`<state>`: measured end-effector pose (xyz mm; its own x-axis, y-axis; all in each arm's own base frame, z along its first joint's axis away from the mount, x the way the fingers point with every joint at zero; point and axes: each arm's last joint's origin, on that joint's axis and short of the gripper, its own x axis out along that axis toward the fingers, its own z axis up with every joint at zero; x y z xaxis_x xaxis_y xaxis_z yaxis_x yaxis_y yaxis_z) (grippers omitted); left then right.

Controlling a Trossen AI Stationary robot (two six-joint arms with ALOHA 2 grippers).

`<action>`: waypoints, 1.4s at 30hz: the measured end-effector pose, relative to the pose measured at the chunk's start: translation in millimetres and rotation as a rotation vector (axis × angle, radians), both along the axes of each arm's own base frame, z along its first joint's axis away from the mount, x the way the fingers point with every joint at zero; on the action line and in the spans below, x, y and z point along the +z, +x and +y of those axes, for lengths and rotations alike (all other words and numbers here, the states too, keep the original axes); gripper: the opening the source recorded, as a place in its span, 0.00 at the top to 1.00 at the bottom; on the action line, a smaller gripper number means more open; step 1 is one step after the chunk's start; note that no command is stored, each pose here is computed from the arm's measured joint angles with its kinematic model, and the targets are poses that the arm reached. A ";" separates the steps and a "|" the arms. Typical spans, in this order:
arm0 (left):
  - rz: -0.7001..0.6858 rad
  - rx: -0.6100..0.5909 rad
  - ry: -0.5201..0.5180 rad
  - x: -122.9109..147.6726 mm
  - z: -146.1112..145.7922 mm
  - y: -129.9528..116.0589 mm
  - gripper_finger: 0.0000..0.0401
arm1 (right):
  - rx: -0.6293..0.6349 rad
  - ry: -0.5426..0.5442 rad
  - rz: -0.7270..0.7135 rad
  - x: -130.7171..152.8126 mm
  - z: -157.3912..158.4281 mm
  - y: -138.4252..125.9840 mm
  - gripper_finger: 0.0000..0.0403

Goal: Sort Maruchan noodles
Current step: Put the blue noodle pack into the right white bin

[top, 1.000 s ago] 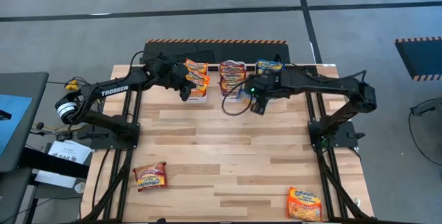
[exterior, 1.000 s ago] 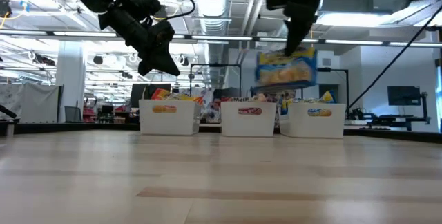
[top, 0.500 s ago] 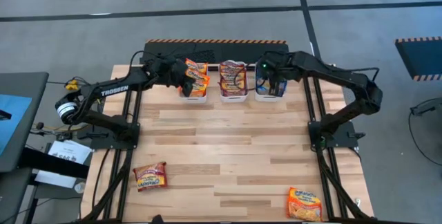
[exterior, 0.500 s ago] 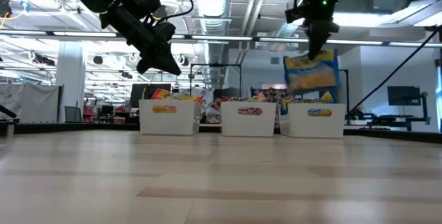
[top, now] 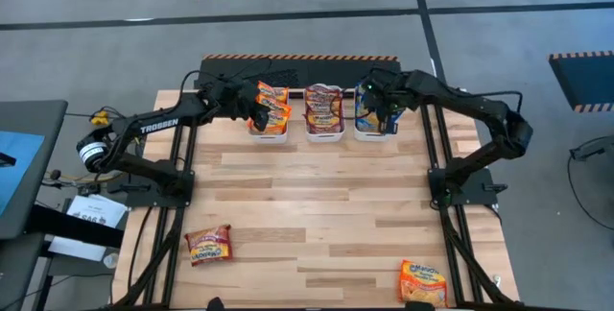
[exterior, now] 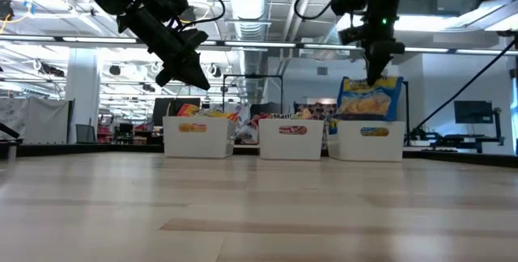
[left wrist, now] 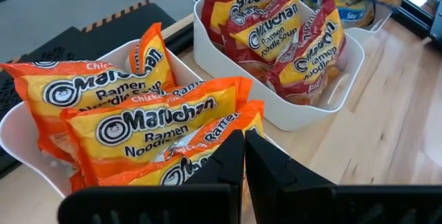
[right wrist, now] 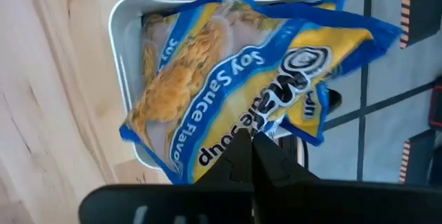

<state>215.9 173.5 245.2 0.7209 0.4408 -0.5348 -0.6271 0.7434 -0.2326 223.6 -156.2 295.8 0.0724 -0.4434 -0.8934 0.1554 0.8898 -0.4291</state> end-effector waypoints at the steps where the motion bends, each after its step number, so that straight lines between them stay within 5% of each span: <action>1: 0.000 0.000 0.000 0.0 0.0 0.0 1.00 | 0.011 0.002 0.006 -4.2 1.6 0.9 0.99; 13: 0.016 -0.018 0.023 -0.2 -0.1 -0.1 1.00 | 0.094 -0.127 0.040 -8.2 -7.3 5.3 0.99; 27: 0.031 -0.017 0.020 -1.4 -0.5 -0.7 1.00 | 0.257 -0.033 0.172 -26.4 4.1 0.5 0.99; 35: 0.040 0.000 0.031 -1.4 0.0 -1.0 1.00 | 0.193 -0.187 0.189 -23.6 -8.8 1.9 0.99; 42: 0.030 0.014 0.015 -1.5 0.0 -1.1 1.00 | 0.295 -0.220 0.179 -19.2 -3.5 9.0 0.99</action>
